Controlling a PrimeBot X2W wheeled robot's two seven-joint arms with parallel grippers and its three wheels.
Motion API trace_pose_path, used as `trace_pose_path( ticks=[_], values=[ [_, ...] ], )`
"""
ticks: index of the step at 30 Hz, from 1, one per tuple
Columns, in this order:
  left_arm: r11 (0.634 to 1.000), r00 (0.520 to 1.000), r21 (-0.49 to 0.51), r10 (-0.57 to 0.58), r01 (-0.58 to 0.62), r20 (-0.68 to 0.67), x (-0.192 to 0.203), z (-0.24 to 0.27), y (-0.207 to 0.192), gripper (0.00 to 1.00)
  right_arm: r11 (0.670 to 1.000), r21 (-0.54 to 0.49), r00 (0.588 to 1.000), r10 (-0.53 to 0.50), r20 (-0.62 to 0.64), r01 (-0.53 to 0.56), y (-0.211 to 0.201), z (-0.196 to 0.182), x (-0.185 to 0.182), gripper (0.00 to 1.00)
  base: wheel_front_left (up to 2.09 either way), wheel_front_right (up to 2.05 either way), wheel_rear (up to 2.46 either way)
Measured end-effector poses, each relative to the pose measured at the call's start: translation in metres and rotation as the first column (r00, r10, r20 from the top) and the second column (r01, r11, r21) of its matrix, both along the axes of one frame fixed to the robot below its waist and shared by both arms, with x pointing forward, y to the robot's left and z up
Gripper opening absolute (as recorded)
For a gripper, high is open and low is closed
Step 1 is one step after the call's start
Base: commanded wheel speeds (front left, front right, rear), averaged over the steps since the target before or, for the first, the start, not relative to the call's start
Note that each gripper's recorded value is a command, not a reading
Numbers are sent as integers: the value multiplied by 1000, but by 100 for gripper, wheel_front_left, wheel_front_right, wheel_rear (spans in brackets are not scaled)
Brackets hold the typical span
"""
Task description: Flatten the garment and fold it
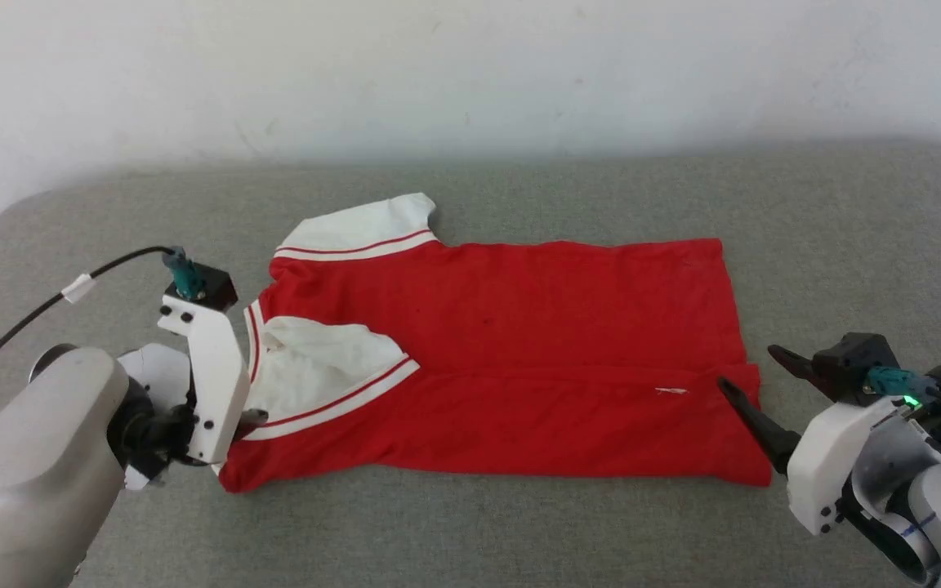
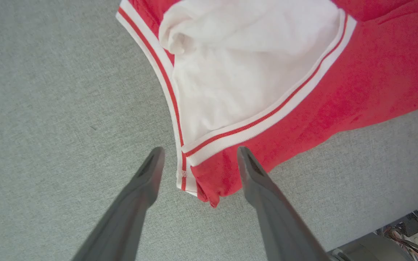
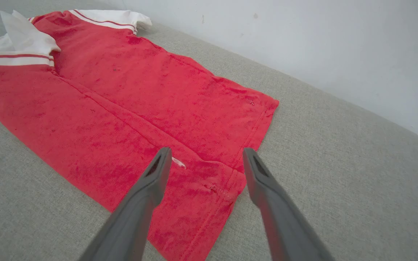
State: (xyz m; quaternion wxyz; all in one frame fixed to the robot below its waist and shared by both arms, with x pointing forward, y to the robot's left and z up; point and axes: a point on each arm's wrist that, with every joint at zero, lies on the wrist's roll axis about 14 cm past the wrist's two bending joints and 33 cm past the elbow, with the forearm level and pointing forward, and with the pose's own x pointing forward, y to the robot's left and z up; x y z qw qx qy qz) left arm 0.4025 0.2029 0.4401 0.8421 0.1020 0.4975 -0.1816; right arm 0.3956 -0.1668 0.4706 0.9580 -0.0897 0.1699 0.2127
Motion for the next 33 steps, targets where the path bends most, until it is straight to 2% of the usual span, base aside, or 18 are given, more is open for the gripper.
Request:
trace_pose_path(
  ticks=[7, 13, 14, 15, 16, 20, 27, 30, 33],
  values=[
    [999, 990, 39, -16, 21, -141, -6, -35, -5, 100, 1000, 0, 1000, -16, -25, 16, -3, -9, 3, 100, 0, 0, 0],
    [997, 978, 65, -25, 40, -208, -8, -55, -7, 100, 999, -8, 999, -41, -32, 41, -14, -13, 5, 100, 0, 0, 0],
    [997, 978, 66, -28, 43, -209, -7, -56, -7, 10, 999, -9, 999, -46, -29, 45, -16, -13, 6, 100, 0, 0, 0],
    [997, 978, 62, -29, 43, -207, -6, -56, -8, 10, 999, -10, 998, -49, -29, 49, -17, -13, 6, 100, 0, 0, 0],
    [997, 979, 54, -34, 46, -203, -6, -55, -10, 0, 999, -12, 998, -50, -27, 49, -18, -12, 7, 100, 0, 0, 0],
    [999, 987, 18, -42, 46, -156, -4, -47, -15, 0, 999, -29, 999, -42, -16, 41, -20, -2, 11, 100, 0, 0, 0],
    [997, 996, -30, -78, 76, -47, 0, -20, -23, 0, 992, -124, 999, 7, -43, -12, -19, 32, 29, 100, 0, 0, 0],
    [996, 997, -56, -76, 75, -13, 3, -11, -24, 0, 988, -153, 989, 6, -145, -28, -19, 29, 30, 100, 0, 0, 0],
    [995, 997, -54, -82, 81, -14, -1, -12, -24, 0, 981, -185, 945, -10, -328, -54, -21, 4, 18, 100, 0, 0, 0]
  ],
)
